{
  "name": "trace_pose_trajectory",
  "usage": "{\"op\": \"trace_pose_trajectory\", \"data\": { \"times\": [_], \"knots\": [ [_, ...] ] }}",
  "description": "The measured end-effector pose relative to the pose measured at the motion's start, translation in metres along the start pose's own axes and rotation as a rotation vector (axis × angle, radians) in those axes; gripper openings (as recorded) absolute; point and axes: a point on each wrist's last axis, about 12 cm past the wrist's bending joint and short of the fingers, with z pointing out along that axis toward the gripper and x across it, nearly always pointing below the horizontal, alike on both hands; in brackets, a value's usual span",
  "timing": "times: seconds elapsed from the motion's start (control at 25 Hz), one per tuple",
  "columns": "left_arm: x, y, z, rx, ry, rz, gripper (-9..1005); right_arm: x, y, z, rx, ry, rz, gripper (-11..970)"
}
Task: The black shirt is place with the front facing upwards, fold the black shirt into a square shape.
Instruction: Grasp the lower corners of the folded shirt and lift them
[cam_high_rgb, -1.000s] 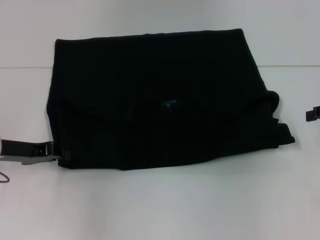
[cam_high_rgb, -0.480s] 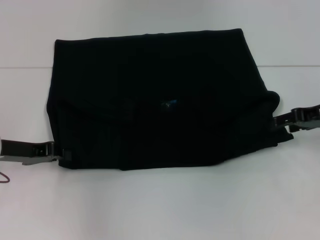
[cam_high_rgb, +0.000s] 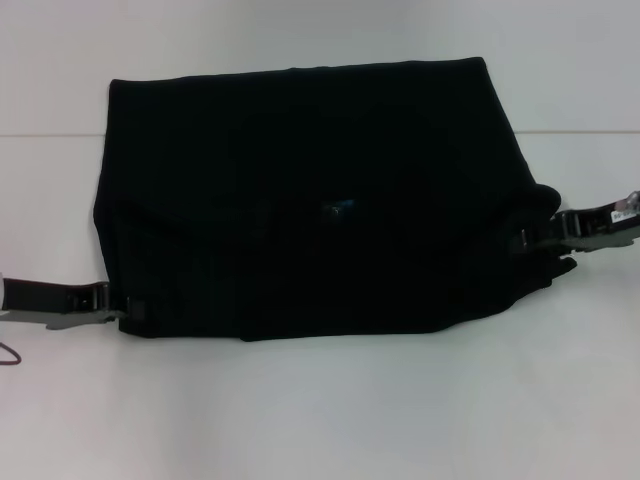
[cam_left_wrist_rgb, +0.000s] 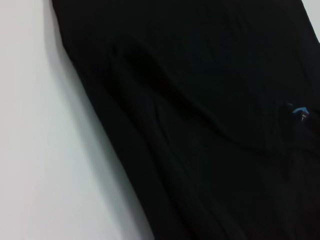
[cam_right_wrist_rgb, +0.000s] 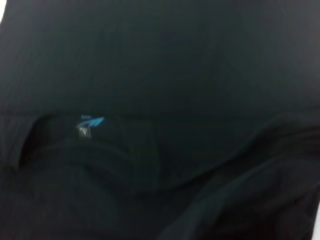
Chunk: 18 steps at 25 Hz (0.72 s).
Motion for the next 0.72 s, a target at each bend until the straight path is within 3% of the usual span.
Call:
{"op": "trace_pose_trajectory", "data": {
  "times": [0.32, 0.72],
  "knots": [
    [-0.002, -0.002, 0.000, 0.006, 0.002, -0.001, 29, 0.000, -0.012, -0.016, -0.058, -0.064, 0.062, 742],
    [-0.002, -0.002, -0.001, 0.007, 0.008, -0.005, 28, 0.007, 0.006, 0.000, -0.107, -0.008, 0.017, 703]
  ]
}}
